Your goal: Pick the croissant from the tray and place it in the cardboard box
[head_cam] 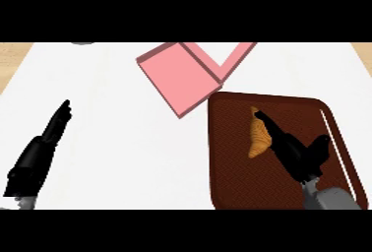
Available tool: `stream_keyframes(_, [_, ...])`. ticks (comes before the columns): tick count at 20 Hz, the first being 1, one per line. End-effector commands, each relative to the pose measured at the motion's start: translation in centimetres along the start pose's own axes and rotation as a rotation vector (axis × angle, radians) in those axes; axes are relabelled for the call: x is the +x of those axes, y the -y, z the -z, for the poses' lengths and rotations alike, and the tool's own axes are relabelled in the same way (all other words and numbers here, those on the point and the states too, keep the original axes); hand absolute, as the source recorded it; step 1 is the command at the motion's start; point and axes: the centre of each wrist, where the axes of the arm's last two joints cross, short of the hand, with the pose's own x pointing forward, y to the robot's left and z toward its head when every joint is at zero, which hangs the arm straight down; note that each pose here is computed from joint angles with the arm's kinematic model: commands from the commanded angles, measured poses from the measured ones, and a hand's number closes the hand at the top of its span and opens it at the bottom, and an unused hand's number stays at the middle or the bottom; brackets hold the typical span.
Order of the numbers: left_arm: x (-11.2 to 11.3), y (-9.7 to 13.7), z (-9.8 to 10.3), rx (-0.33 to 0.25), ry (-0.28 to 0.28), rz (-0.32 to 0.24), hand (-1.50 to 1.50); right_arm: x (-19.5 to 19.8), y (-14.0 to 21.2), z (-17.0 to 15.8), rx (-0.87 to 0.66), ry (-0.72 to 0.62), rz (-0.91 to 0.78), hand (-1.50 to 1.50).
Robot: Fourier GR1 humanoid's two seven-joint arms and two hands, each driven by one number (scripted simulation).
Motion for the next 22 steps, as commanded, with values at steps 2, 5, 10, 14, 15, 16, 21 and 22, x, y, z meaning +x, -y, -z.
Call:
stream_keyframes(2, [-1.3, 0.6, -0.1, 0.044, -0.051, -0.007, 0.0, 5.1, 0.6, 2.6, -0.144, 0.189, -0.076, -1.5])
stream_keyframes(5, [-1.3, 0.1, 0.2, 0.079, -0.095, -0.012, 0.0, 12.5, 1.6, 4.4, -0.385, 0.503, -0.153, -1.5])
stream_keyframes(10, [-2.1, 0.3, 0.1, 0.089, -0.151, -0.048, 0.0, 8.6, 4.7, 3.6, -0.903, 0.332, -0.341, -1.5])
stream_keyframes(14, [-2.5, 0.6, 0.2, 0.082, -0.176, -0.072, 0.0, 9.3, 1.0, 4.8, -0.968, 0.456, -0.325, -1.5])
stream_keyframes(15, [-1.9, 3.6, 0.5, 0.069, -0.164, -0.076, 0.0, 7.7, 0.3, 4.4, -0.936, 0.449, -0.392, -1.5])
stream_keyframes(16, [-2.3, 2.3, -0.3, 0.076, -0.159, -0.064, 0.0, 8.5, 0.2, 4.3, -0.911, 0.406, -0.462, -1.5])
stream_keyframes(21, [-1.9, 2.1, 0.0, 0.078, -0.172, -0.072, 0.0, 10.6, 3.7, 3.5, -0.8, 0.105, -0.818, -1.5])
stream_keyframes(22, [-2.5, 1.9, 0.6, 0.087, -0.173, -0.056, 0.0, 10.7, 3.7, 2.5, -0.746, 0.059, -0.87, -1.5])
